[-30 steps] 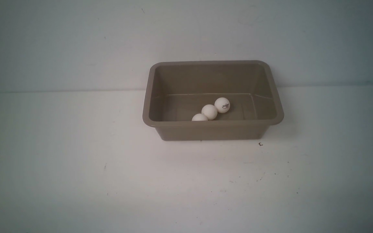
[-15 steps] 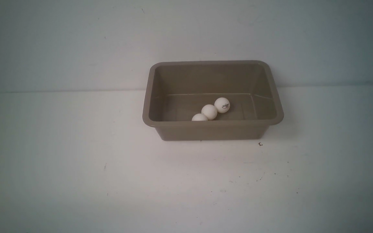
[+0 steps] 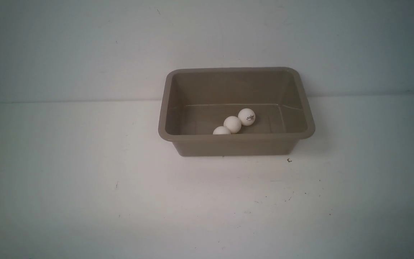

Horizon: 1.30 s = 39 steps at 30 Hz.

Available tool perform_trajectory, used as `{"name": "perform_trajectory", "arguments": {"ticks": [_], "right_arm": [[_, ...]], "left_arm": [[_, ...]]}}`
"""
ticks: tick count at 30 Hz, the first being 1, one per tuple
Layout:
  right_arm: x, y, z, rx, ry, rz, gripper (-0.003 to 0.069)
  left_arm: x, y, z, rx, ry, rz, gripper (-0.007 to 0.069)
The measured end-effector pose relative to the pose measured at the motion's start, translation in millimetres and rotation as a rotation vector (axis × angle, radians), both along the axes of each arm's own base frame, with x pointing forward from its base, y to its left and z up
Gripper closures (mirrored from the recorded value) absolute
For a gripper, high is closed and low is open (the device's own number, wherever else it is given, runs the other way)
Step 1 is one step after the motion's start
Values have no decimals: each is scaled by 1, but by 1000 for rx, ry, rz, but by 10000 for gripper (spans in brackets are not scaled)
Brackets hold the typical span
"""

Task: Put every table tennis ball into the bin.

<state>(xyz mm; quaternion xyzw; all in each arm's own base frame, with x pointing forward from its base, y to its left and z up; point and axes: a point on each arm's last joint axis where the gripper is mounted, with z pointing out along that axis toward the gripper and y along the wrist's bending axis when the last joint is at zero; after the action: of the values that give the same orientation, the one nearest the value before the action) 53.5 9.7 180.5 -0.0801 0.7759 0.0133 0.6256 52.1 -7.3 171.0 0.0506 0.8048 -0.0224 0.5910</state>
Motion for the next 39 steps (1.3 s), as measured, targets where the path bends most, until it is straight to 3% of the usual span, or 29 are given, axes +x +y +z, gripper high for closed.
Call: {"name": "perform_trajectory", "arguments": {"ticks": [26,31,39], "right_arm": [[0,1,0,29,3,8,419],[0,-1,0,-44,-3,-4,419],[1,-4,0,26,0,-50,419]], "left_arm": [[0,0,0,0,0,1,220],[0,0,0,0,0,1,220],[0,0,0,0,0,1,220]]}}
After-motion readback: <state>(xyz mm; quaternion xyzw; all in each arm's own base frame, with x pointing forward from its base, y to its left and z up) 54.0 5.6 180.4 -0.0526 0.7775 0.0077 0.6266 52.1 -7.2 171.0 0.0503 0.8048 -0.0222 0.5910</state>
